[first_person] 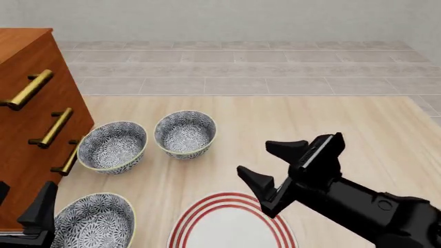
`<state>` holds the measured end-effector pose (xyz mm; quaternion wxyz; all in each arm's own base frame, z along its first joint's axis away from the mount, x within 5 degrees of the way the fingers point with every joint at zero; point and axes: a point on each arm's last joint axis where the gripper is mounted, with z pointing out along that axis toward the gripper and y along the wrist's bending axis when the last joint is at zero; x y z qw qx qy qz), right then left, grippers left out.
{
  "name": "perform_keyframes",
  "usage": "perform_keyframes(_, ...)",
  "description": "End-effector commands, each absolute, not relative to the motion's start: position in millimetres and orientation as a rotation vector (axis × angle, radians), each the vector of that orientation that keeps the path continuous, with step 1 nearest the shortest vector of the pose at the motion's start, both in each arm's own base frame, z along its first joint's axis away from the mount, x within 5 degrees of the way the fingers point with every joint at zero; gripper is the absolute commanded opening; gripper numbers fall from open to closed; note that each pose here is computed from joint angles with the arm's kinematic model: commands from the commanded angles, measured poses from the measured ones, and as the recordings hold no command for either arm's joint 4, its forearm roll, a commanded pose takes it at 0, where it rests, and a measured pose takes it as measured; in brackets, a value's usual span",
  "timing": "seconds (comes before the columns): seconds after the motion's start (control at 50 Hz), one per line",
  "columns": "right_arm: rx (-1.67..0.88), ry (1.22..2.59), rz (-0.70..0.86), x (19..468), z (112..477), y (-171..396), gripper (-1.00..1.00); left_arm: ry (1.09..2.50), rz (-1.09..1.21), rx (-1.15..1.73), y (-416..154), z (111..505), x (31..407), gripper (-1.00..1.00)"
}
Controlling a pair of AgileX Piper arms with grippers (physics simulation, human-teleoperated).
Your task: Put the bowl at the front on the plate.
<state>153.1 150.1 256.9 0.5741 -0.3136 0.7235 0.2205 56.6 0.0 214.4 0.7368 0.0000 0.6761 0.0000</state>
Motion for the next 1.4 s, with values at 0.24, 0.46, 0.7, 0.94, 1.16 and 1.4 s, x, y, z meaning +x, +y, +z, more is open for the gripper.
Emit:
perform_keyframes(0.24, -0.88, 1.726, 0.598, 154, 258, 200, 1.0, 1.485, 0.0, 0.0, 0, 214, 57, 1.0)
perform_keyframes(0.46, -0.934, 1.746, 0.633, 155, 262, 225, 1.0, 1.485, 0.0, 0.0, 0, 214, 57, 1.0)
perform_keyframes(0.7, -0.934, 1.781, 0.694, 154, 266, 248, 1.0, 1.485, 0.0, 0.0, 0, 214, 57, 1.0)
perform_keyframes(0.94, -0.937, 1.835, 0.728, 156, 266, 268, 1.0, 1.485, 0.0, 0.0, 0, 214, 57, 1.0)
perform_keyframes(1.16, -0.967, 1.867, 0.765, 147, 264, 283, 1.0, 1.485, 0.0, 0.0, 0, 214, 57, 1.0)
perform_keyframes(1.4, -1.028, 1.896, 0.768, 142, 261, 304, 1.0, 1.485, 0.0, 0.0, 0, 214, 57, 1.0)
